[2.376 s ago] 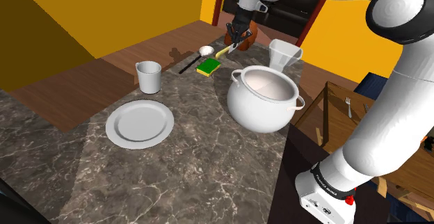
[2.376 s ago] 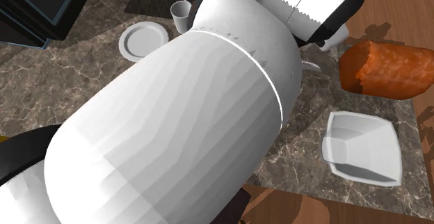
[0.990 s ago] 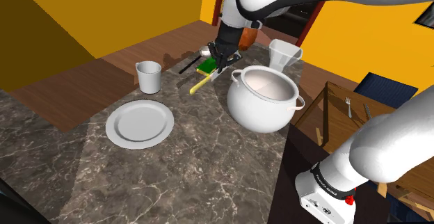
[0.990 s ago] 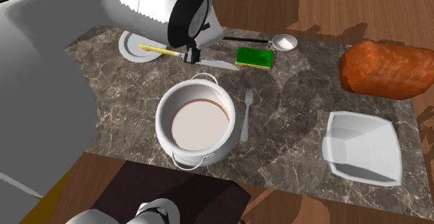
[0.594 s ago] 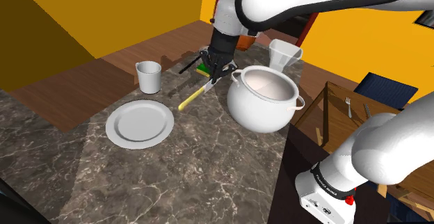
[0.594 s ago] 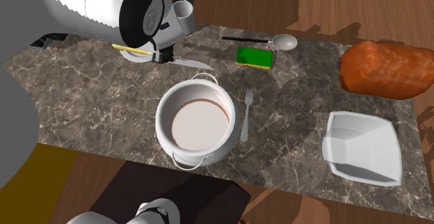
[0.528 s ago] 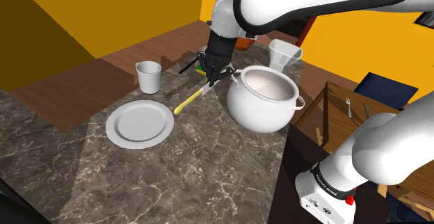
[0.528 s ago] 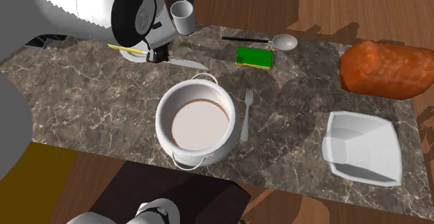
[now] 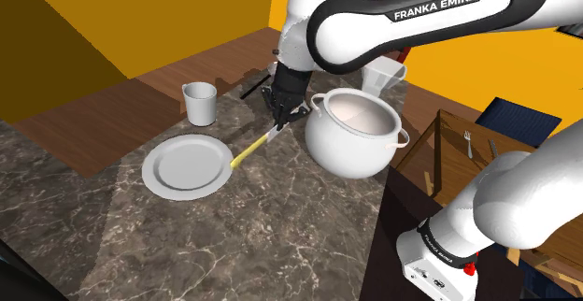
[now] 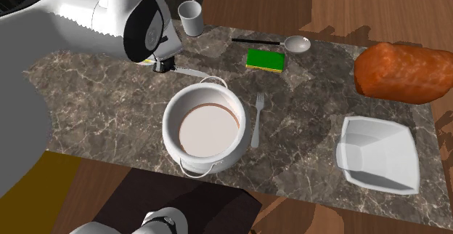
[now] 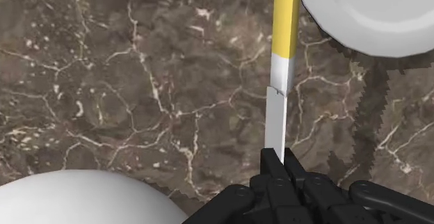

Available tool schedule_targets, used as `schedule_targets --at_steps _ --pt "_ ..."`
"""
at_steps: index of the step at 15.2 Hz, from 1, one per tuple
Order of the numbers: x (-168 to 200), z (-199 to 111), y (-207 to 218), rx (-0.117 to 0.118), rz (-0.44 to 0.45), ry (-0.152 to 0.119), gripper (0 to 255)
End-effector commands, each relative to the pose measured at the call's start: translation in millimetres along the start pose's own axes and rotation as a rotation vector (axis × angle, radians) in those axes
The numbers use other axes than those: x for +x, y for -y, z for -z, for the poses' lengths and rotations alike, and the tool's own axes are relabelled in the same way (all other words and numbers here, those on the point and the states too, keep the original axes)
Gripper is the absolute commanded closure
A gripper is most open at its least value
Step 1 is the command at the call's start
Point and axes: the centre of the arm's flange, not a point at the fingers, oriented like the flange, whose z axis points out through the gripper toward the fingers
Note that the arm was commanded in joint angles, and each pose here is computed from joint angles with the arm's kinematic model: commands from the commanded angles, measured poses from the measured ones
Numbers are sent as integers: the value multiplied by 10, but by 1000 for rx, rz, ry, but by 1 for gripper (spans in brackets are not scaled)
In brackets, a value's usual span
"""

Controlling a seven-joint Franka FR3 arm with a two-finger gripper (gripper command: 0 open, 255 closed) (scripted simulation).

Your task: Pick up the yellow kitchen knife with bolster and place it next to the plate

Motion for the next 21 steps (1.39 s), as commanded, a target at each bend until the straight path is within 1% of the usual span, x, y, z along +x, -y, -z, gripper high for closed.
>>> schedule_targets --at_steps 1,12,19,20,21 --pt "-2 -100 -10 1 0 0 255" --pt "34 -701 -26 1 0 0 255" --pt "34 -700 -26 0 0 0 255" --pt "34 -700 -26 0 0 0 0" --pt "-118 -646 -14 -50 -38 -36 0"
